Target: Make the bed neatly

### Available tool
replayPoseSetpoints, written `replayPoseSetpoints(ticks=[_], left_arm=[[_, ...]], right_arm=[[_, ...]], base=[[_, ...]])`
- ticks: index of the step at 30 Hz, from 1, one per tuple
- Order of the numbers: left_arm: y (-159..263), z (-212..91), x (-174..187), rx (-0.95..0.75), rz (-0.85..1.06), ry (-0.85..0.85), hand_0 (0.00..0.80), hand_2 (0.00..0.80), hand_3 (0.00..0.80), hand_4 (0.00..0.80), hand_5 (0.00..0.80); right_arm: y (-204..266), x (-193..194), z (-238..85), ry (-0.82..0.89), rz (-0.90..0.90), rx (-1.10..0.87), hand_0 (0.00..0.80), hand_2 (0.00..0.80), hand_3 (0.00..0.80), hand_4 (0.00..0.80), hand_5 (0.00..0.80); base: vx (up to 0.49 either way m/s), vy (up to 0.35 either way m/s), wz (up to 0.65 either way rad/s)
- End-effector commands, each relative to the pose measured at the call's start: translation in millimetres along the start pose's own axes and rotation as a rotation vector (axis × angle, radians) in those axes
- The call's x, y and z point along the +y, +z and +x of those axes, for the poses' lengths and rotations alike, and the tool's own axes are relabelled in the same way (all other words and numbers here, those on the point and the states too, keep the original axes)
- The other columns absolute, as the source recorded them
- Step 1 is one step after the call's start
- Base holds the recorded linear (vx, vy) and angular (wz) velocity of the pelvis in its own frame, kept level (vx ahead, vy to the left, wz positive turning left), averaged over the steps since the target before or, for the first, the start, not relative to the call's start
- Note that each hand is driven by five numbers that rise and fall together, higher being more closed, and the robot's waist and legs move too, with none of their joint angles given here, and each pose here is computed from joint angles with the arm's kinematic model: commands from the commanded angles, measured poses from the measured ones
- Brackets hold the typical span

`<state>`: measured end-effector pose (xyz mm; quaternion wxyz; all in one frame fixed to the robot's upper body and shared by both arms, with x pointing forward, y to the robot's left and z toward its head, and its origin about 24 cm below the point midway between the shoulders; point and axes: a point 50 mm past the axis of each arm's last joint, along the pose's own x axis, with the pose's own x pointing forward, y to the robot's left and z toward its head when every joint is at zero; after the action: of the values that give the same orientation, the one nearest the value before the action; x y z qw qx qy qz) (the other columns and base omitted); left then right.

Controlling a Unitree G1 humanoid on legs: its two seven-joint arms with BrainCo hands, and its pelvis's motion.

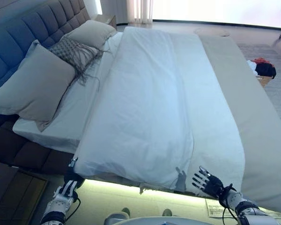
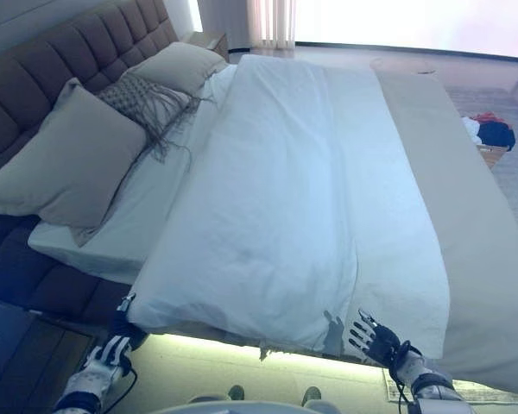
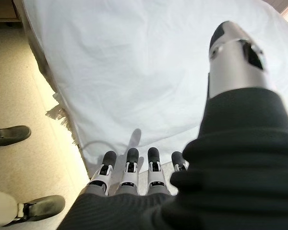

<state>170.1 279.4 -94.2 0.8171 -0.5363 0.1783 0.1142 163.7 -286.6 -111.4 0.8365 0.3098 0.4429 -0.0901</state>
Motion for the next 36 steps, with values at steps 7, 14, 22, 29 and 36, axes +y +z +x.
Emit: replayPoseSetpoints(ticks=[7, 14, 22, 29, 36], left_arm=[[35, -48, 33, -0.136, 0.06, 0.02, 0.8, 0.8, 0.8, 0.8, 0.8], [26, -37, 27, -0.131, 0.044, 0.009, 0.8, 0.8, 0.8, 0.8, 0.8], [19, -34, 32, -0.097, 0.047, 0.089, 0.8, 0.8, 0.8, 0.8, 0.8], [22, -36, 35, -0.132, 0.034, 0.13, 0.8, 0.8, 0.8, 0.8, 0.8], [28, -38, 42, -0.115, 0.021, 0.229, 0.0, 0.0, 0.0, 0.0, 0.0]], right_arm=[[35, -18, -16, -0.042, 0.01, -0.107, 0.0, 0.0, 0.0, 0.0, 0.0], [46, -7, -13, -0.004, -0.001, -0.154, 0.0, 0.0, 0.0, 0.0, 0.0], [56, 15, -5, 0.066, -0.031, -0.18, 0.0, 0.0, 0.0, 0.0, 0.0], [59, 22, -2, 0.09, -0.014, -0.203, 0.0, 0.0, 0.0, 0.0, 0.0], [61, 31, 1, 0.127, 0.001, -0.215, 0.0, 0.0, 0.0, 0.0, 0.0]], base=[[-0.062, 0.13, -0.01], [-0.119, 0.074, 0.0], [-0.079, 0.037, 0.03], [-0.049, -0.014, 0.04], [-0.027, -0.045, 0.04]])
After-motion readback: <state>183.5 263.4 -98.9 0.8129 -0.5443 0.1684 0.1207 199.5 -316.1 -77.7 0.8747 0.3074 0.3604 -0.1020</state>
